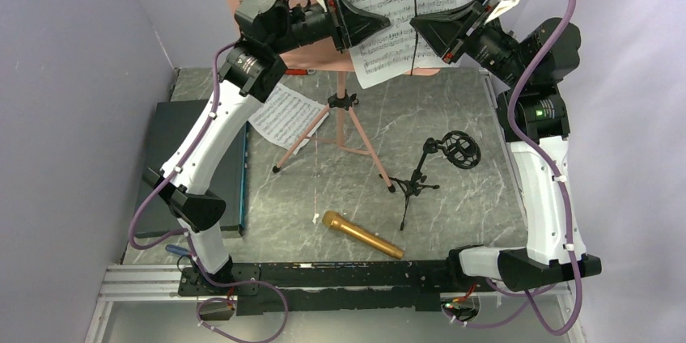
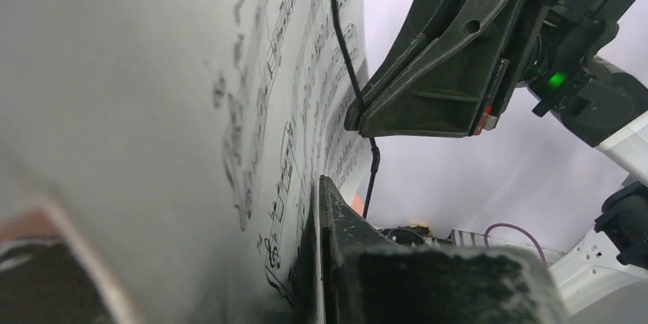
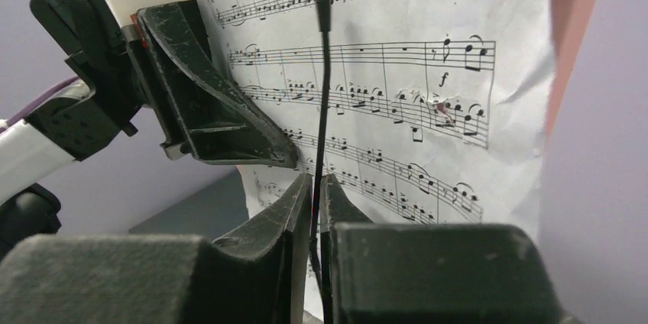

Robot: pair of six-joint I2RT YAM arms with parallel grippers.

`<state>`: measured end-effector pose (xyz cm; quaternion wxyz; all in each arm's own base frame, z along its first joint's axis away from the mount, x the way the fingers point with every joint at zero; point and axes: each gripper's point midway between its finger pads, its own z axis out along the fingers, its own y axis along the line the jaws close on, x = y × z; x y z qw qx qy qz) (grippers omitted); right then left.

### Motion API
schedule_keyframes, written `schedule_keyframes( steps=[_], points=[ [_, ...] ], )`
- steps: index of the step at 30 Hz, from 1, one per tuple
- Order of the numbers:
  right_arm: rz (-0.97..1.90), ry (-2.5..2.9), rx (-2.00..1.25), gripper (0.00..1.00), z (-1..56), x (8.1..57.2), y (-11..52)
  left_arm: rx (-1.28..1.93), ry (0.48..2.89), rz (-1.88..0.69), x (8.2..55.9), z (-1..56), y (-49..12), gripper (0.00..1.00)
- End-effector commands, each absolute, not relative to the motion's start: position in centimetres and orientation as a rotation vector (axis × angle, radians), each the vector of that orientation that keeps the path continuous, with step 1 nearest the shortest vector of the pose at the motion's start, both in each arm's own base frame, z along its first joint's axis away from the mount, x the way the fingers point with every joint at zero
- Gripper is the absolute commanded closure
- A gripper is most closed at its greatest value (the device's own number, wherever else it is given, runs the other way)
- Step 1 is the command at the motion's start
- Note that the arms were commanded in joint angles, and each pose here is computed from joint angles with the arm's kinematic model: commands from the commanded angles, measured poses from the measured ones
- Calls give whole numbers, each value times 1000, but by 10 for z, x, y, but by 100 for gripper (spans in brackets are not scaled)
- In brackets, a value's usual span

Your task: Set up the instrument practice props

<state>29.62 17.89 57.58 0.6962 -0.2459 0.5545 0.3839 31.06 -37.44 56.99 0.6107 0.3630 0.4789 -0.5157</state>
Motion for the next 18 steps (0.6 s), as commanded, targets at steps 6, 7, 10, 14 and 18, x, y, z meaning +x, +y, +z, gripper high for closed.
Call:
schedule_keyframes(
  steps=[6,7,10,14,18],
  points=[
    [845,1093,-580,76,605,268,176,851,1026,-1192,296,588,-369,72],
    [844,1094,-578,76,604,268,176,850,1027,-1191,296,588,-368,72],
    [842,1090,-576,75,604,268,175,839,1026,-1185,295,589,-366,70],
    [838,1089,-571,73,604,266,174,830,1018,-1172,291,591,-361,64],
    [828,1077,-560,71,605,262,172,820,1023,-1156,290,590,-357,55]
  ],
)
